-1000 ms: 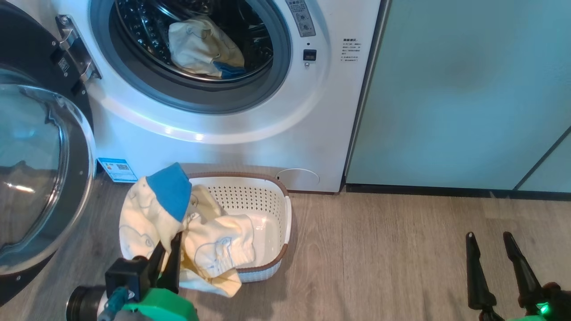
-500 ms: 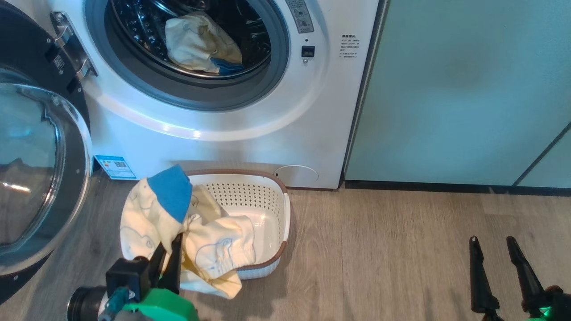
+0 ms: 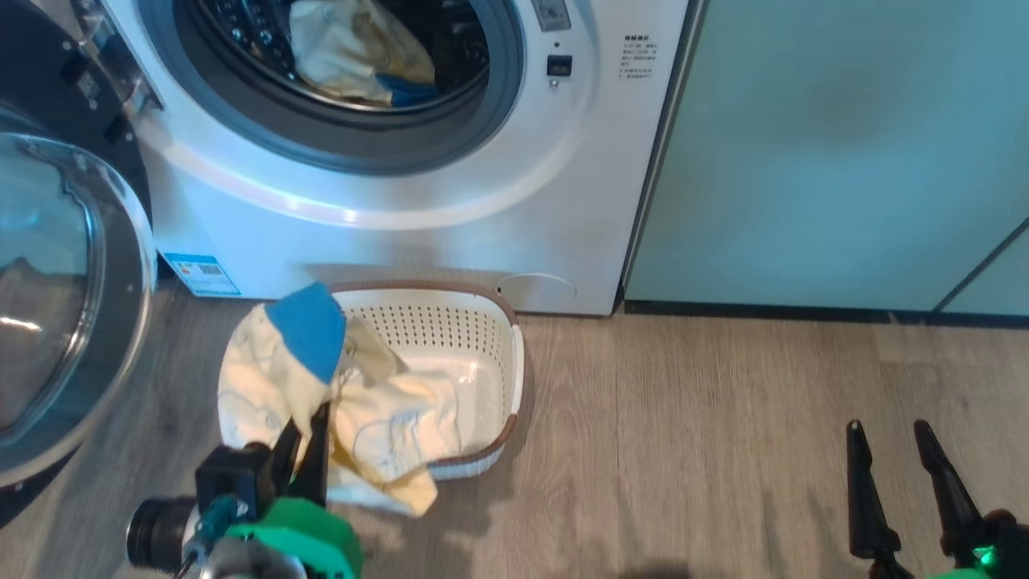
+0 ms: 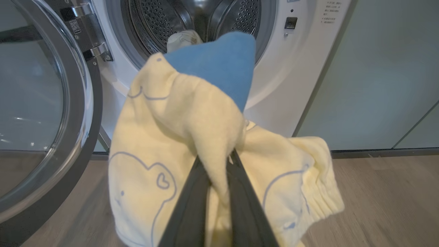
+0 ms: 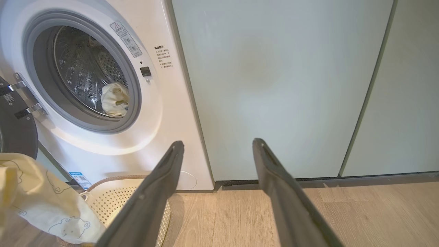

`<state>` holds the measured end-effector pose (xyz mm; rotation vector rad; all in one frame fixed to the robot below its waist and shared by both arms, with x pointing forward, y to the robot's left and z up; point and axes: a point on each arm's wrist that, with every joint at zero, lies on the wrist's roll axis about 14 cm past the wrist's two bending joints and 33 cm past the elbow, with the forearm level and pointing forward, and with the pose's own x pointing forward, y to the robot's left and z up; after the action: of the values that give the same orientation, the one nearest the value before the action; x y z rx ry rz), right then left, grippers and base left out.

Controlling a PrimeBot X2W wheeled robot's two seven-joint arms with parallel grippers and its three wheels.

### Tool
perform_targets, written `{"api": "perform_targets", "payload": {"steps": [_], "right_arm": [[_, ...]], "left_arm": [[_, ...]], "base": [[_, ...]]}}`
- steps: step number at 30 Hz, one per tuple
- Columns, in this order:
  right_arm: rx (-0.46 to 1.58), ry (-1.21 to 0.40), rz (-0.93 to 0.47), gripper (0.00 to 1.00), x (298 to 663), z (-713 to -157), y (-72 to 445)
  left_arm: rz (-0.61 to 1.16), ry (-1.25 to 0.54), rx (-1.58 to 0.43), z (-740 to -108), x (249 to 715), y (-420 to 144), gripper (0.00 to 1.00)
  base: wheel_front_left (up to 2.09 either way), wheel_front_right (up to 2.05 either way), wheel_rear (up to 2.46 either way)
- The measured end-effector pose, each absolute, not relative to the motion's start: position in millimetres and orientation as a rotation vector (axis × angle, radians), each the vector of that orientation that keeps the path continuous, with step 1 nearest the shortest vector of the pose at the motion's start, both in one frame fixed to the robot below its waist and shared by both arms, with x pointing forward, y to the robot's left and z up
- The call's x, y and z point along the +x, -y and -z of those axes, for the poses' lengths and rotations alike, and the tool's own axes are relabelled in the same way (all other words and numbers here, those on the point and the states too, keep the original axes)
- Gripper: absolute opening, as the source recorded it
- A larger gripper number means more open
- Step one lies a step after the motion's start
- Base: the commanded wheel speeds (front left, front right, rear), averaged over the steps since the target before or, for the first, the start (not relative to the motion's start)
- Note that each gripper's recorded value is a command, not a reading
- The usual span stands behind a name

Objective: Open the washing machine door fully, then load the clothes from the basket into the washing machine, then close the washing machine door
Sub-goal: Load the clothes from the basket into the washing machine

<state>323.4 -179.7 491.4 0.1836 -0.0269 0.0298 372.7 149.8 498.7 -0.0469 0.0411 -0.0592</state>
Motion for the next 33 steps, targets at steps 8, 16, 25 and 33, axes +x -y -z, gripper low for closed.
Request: {"api": "perform_targets", "payload": {"steps": [8, 16, 25, 33], "right_arm": [[0.179, 0.021, -0.035, 1.0, 346, -489, 179], [0.179, 0.0, -0.028, 1.0, 377, -477, 182], [0.192, -0.047, 0.004, 1.0, 404, -453, 192], [0.233, -0.09, 0.096, 1.0, 404, -436, 216]], "left_arm": [[0.08, -0.059, -0.052, -484, 410, -141, 0.0], [0.104, -0.04, -0.053, -472, 475, -135, 0.0], [0.124, -0.065, -0.052, -445, 557, -134, 0.0], [0.194, -0.184, -0.071, -418, 625, -116, 0.0]], "base": [[0.0, 0.0, 0.0], [0.0, 0.0, 0.0], [0.0, 0.0, 0.0], [0.0, 0.0, 0.0]]}}
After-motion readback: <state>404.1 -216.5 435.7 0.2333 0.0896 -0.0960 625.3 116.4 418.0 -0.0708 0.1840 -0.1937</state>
